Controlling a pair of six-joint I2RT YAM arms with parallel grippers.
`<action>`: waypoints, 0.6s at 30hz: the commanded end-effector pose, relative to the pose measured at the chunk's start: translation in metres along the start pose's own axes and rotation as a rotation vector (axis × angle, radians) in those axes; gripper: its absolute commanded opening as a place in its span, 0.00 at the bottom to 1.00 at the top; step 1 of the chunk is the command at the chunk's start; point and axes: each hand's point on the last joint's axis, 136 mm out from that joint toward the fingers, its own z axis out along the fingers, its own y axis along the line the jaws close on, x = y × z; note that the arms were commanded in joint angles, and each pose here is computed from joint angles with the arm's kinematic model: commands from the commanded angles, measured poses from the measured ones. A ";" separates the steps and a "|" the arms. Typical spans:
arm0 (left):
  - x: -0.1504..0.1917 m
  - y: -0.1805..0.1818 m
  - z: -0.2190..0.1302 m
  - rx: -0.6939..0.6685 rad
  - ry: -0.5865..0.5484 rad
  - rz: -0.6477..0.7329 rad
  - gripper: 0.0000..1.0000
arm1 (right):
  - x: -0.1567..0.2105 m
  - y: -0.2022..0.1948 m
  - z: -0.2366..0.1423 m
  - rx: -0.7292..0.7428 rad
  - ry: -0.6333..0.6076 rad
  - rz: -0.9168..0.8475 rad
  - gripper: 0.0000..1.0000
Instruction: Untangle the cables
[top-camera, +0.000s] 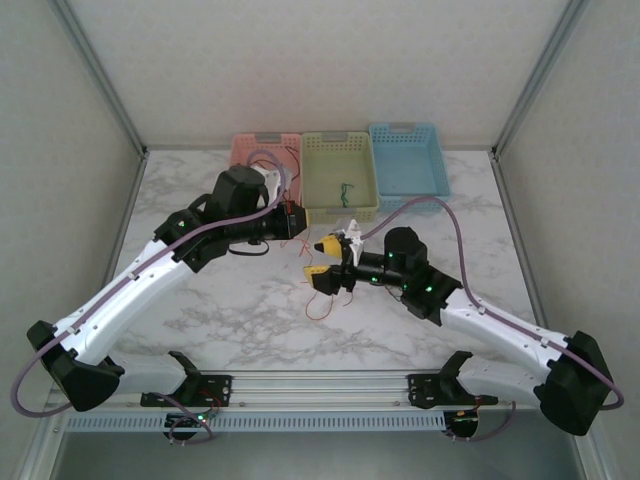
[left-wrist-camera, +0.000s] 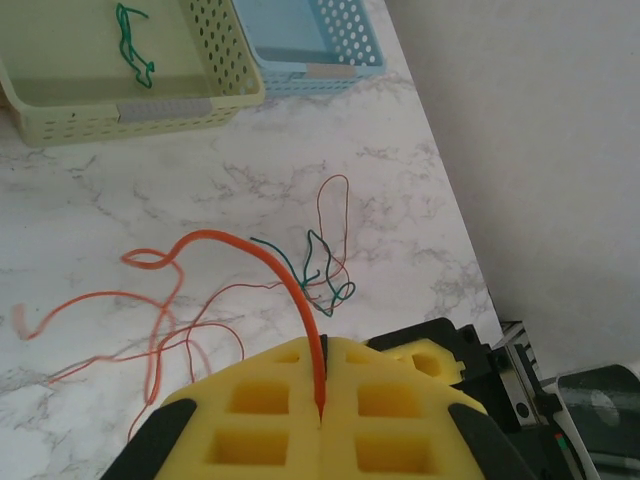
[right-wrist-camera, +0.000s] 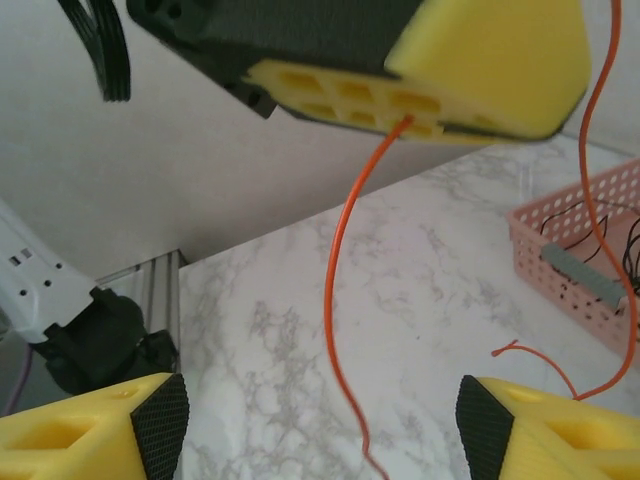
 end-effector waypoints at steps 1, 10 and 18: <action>-0.006 -0.016 -0.009 0.043 -0.013 -0.001 0.00 | -0.027 -0.001 0.006 0.010 -0.064 -0.094 0.71; -0.005 -0.017 -0.008 0.040 -0.009 0.007 0.00 | -0.025 -0.003 0.016 0.003 -0.040 -0.079 0.26; -0.004 -0.014 -0.013 0.032 -0.023 0.009 0.08 | -0.025 -0.009 0.003 0.073 -0.058 -0.087 0.00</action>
